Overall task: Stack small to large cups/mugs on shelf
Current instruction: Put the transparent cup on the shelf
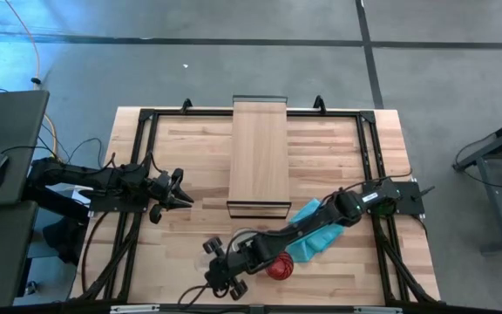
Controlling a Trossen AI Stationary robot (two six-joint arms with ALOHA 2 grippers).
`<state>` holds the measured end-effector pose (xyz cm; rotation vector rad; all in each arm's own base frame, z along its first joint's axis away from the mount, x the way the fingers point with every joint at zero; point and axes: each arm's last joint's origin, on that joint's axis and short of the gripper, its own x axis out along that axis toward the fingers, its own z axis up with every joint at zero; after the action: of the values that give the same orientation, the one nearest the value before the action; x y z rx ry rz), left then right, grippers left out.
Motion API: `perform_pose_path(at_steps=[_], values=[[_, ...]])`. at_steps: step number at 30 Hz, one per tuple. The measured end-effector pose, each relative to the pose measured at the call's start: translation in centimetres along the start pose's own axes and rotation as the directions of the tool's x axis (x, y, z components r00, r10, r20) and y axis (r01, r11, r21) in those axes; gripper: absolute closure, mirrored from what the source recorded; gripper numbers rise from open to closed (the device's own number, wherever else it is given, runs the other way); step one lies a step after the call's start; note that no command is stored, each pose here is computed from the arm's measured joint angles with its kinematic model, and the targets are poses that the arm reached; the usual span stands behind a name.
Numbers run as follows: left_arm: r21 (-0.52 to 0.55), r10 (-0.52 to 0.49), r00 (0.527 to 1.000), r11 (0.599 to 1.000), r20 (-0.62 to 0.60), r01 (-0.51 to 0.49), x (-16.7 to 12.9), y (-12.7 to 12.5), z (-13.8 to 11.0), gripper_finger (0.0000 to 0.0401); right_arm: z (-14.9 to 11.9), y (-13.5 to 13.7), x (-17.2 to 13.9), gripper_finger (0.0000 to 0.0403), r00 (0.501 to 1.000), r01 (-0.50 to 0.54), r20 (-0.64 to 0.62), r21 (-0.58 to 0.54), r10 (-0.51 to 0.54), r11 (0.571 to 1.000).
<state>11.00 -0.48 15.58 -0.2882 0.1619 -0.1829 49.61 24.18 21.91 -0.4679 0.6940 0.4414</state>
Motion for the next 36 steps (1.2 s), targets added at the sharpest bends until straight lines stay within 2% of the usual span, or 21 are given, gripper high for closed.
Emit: perform_pose_path(at_steps=[17, 23, 28, 31, 36], values=[[0.0, 0.0, 1.0, 1.0, 0.0, 0.0, 0.0, 0.0, 0.0, 0.0334, 2.2, -1.8, -6.9, 0.0403, 0.987, 0.156, -0.035, -0.025, -0.157, 0.987], [0.0, 0.0, 1.0, 1.0, 0.0, 0.0, 0.0, 0.0, 0.0, 0.0334, 2.0, -2.5, -9.2, 0.0403, 0.971, 0.207, -0.112, -0.035, -0.209, 0.978], [0.0, 0.0, 1.0, 1.0, 0.0, 0.0, 0.0, 0.0, 0.0, 0.0334, 1.5, -3.3, -11.2, 0.0403, 0.947, 0.257, -0.202, 0.013, -0.249, 0.966], [0.005, 0.0, 1.0, 1.0, 0.0, 0.0, 0.0, 0.0, 0.0, 0.0334, 1.5, -3.7, -12.1, 0.0403, 0.933, 0.297, -0.216, 0.014, -0.287, 0.955], [0.006, 0.007, 1.0, 1.0, 0.001, -0.007, 0.0, 0.0, 0.0, 0.0334, 1.7, -3.9, -13.4, 0.0403, 0.929, 0.308, -0.216, 0.006, -0.299, 0.951]])
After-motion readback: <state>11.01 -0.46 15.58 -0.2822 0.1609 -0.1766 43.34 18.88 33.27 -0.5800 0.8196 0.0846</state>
